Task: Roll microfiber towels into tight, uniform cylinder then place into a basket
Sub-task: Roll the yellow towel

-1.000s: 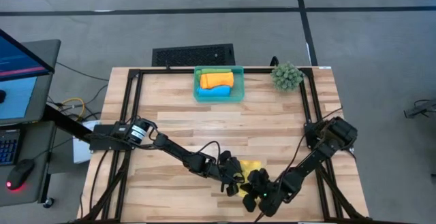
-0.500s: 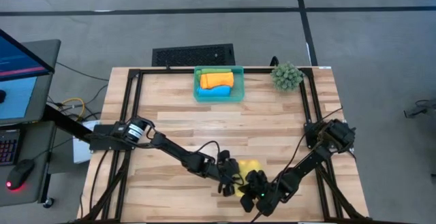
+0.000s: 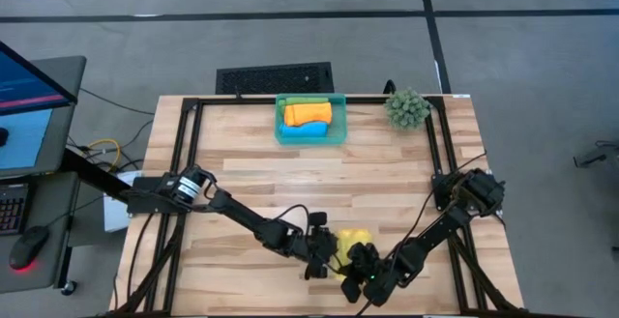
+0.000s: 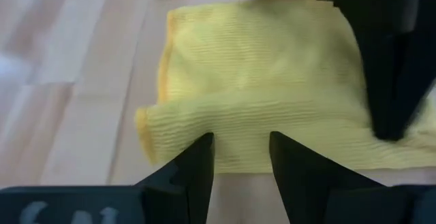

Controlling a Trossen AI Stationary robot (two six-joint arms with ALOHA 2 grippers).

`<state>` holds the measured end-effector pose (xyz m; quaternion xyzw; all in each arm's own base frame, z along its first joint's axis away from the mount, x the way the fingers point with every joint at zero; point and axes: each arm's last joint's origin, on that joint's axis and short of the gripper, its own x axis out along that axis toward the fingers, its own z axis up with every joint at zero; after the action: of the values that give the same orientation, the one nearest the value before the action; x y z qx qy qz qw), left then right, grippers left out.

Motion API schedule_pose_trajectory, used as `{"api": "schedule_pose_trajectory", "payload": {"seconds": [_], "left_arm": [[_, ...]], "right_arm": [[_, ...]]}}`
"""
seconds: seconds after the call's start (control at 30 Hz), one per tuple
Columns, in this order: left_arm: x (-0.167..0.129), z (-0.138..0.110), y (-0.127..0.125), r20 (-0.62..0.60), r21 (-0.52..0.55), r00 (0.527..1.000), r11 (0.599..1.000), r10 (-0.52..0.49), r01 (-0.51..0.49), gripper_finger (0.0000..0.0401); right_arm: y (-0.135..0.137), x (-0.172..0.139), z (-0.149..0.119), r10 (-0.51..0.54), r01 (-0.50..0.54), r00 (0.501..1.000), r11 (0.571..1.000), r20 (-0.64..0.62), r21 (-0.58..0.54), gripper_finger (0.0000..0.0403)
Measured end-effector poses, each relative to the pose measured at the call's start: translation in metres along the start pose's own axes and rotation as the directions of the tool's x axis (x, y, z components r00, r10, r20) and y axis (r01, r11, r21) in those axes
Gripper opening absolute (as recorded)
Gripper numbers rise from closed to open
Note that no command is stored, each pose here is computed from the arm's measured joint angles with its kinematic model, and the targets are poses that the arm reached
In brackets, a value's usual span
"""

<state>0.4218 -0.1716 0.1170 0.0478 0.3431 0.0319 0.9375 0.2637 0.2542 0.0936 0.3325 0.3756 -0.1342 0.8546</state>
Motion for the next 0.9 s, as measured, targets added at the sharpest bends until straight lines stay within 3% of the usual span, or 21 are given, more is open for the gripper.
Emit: {"api": "schedule_pose_trajectory", "payload": {"seconds": [0.37, 0.6, 0.77, 0.9], "left_arm": [[-0.007, 0.000, -0.012, 0.035, 0.088, 0.999, 0.996, 0.033, -0.035, 0.0137], [-0.018, 0.015, -0.010, 0.095, 0.111, 0.994, 0.992, 0.054, -0.065, 0.0137], [-0.004, 0.011, 0.000, 0.062, 0.046, 0.998, 0.999, -0.013, 0.010, 0.0137], [0.013, -0.001, 0.010, 0.013, 0.024, 1.000, 1.000, -0.001, 0.001, 0.0137]], "right_arm": [[0.000, 0.000, 0.000, -0.001, 0.001, 1.000, 1.000, -0.007, -0.001, 0.0002], [0.000, 0.000, 0.000, 0.000, -0.001, 1.000, 1.000, -0.014, -0.014, 0.0003], [-0.001, 0.000, 0.000, 0.000, -0.001, 1.000, 1.000, -0.015, -0.015, 0.0003], [-0.001, 0.000, -0.001, 0.001, -0.002, 1.000, 1.000, -0.017, -0.015, 0.0003]]}}
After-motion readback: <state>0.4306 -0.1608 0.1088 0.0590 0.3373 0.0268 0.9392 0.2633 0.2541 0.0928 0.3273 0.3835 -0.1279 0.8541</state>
